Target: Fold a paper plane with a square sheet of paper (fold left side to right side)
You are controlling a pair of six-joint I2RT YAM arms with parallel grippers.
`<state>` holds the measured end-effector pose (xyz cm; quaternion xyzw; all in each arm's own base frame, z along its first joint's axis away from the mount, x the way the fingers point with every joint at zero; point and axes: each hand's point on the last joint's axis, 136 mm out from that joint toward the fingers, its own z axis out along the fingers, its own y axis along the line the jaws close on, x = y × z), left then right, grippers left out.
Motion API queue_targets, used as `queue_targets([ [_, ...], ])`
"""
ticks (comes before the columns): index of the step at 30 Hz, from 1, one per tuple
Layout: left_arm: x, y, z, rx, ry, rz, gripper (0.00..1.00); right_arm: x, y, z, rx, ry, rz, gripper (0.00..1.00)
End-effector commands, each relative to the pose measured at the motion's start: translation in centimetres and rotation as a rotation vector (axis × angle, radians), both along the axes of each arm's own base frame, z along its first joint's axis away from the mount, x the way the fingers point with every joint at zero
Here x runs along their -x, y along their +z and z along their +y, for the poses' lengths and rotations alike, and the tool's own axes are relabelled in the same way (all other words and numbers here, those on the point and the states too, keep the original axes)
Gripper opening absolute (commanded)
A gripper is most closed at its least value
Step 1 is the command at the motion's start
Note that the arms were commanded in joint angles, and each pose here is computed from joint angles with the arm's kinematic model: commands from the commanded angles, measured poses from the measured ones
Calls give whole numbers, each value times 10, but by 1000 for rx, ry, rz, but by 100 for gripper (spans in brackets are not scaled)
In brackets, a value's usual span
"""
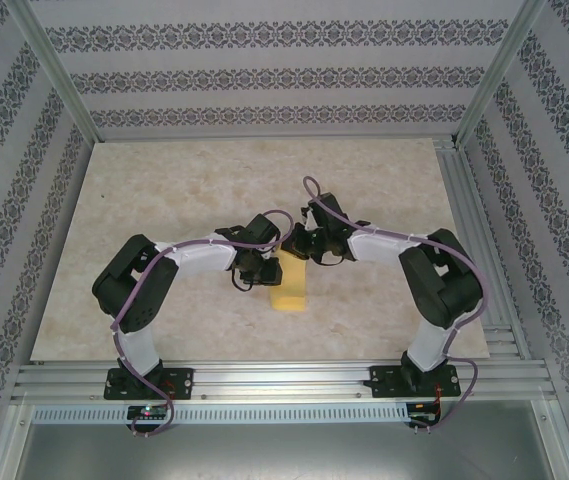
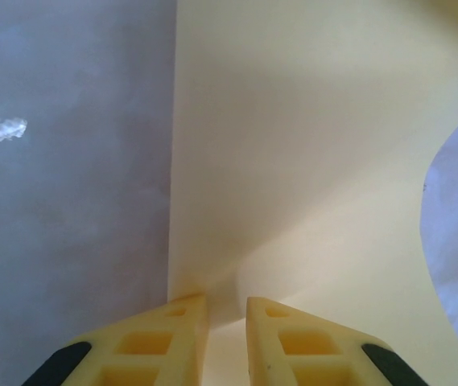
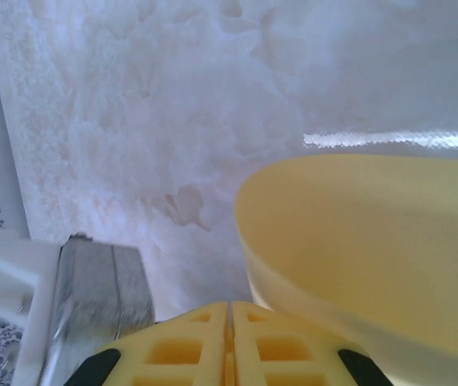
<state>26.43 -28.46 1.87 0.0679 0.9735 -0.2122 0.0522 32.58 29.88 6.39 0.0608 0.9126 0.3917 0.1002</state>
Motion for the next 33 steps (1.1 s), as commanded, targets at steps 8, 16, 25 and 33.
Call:
queue_targets([
  [8,10,-13,19,-64,0,34,23,-13,-25,16,-4,-12,45,10],
  [16,12,-11,19,-52,-7,26,24,-4,-62,-2,122,-20,96,10],
  [25,15,-4,15,-6,-47,0,28,4,-83,-17,221,-14,126,10],
  [33,30,4,12,46,-137,-10,29,6,-87,-20,234,-16,134,10],
])
